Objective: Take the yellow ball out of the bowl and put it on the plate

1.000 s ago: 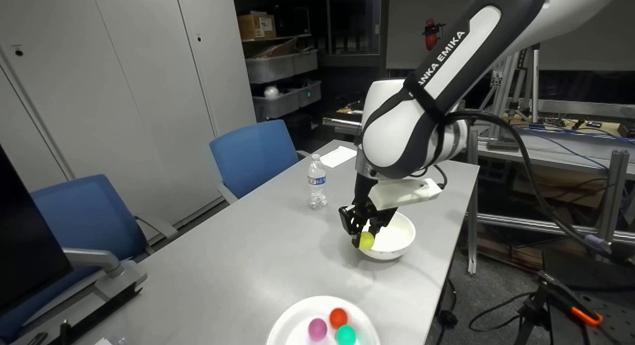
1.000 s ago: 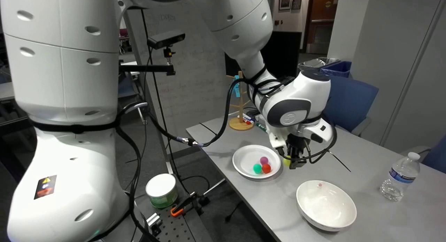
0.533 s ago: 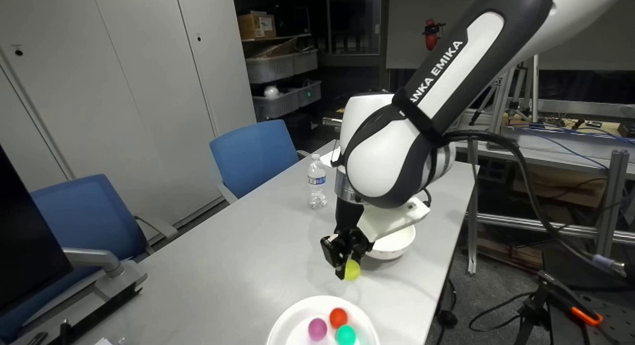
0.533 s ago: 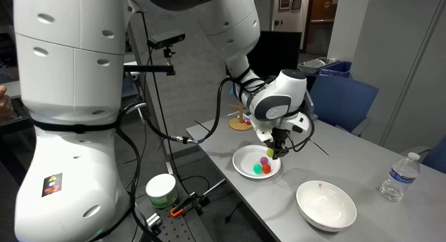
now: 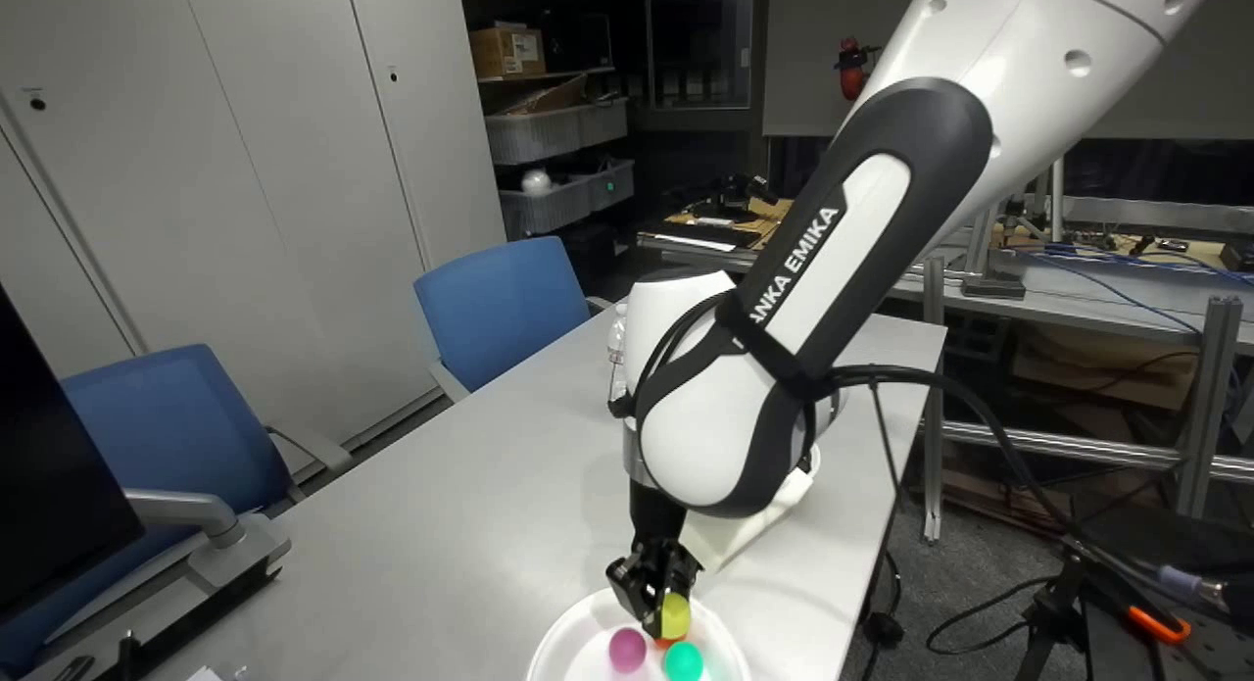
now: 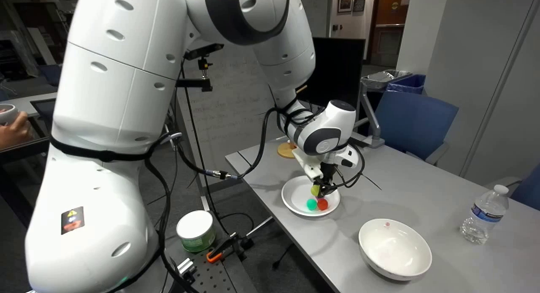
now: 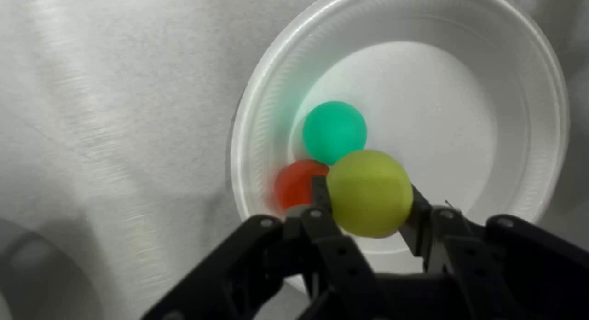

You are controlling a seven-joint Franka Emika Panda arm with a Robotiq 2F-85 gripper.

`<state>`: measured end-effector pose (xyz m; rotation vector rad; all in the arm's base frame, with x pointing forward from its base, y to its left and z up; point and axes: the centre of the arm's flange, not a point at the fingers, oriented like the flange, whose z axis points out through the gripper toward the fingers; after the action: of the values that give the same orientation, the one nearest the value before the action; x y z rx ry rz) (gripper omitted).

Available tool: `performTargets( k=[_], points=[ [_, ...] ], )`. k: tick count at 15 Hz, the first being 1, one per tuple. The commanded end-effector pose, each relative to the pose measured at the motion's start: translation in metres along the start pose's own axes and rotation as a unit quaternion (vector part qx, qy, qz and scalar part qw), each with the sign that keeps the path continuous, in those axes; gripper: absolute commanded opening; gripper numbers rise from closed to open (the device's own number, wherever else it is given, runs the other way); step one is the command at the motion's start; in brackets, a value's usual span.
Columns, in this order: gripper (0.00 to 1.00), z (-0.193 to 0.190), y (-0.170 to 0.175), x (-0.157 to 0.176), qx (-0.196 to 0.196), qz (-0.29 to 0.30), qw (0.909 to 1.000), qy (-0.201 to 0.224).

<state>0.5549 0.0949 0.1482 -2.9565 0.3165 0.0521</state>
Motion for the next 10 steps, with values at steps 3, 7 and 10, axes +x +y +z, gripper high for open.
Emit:
performTargets(
  k=[3, 7, 10],
  points=[
    [0.13, 0.0262, -0.0162, 0.0247, -0.011, -0.04, 0.9991, 0.002],
    [0.66, 0.0276, -0.0166, 0.0271, -0.016, -0.049, 0.9987, 0.001],
    [0.87, 0.0234, -0.0132, 0.0245, -0.019, -0.05, 0.9986, 0.003]
  ],
)
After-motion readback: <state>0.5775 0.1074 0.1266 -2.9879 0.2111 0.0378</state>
